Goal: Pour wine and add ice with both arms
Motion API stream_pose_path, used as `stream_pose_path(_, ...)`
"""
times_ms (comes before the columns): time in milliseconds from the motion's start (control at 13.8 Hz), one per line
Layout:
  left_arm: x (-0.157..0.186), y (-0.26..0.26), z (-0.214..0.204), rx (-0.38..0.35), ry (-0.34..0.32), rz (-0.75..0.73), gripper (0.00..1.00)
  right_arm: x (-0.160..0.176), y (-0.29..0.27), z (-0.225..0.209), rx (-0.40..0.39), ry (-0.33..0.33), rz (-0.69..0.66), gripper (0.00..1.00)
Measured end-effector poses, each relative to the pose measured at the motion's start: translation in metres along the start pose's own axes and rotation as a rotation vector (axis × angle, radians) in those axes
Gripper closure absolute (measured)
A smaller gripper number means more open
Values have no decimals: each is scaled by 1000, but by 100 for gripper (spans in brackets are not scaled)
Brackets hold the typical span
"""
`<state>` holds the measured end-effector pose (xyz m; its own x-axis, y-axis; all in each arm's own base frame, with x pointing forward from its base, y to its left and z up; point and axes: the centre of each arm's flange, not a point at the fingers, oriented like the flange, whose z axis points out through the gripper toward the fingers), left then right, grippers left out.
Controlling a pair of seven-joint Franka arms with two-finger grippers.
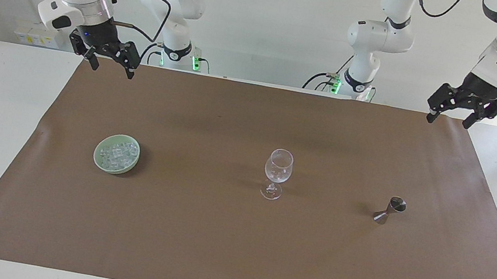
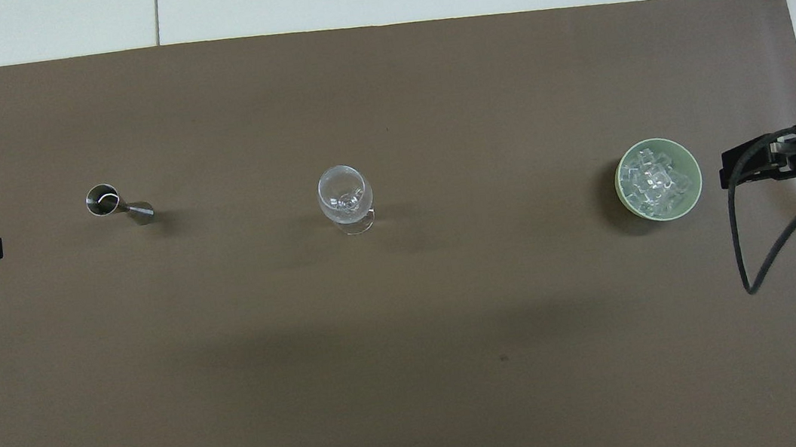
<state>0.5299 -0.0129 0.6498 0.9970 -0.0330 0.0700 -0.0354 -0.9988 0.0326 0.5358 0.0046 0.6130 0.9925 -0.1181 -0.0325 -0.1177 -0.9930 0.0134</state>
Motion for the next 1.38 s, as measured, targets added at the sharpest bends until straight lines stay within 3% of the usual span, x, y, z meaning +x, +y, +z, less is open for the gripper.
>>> stream_pose_path(725, -1, 0, 3, 0, -13, 0, 0, 0, -1, 0, -1, -1, -1, 0)
stream_pose_path(1377, 7, -6, -2, 4, 59, 91, 0, 0, -1, 0, -1, -1, -1, 0)
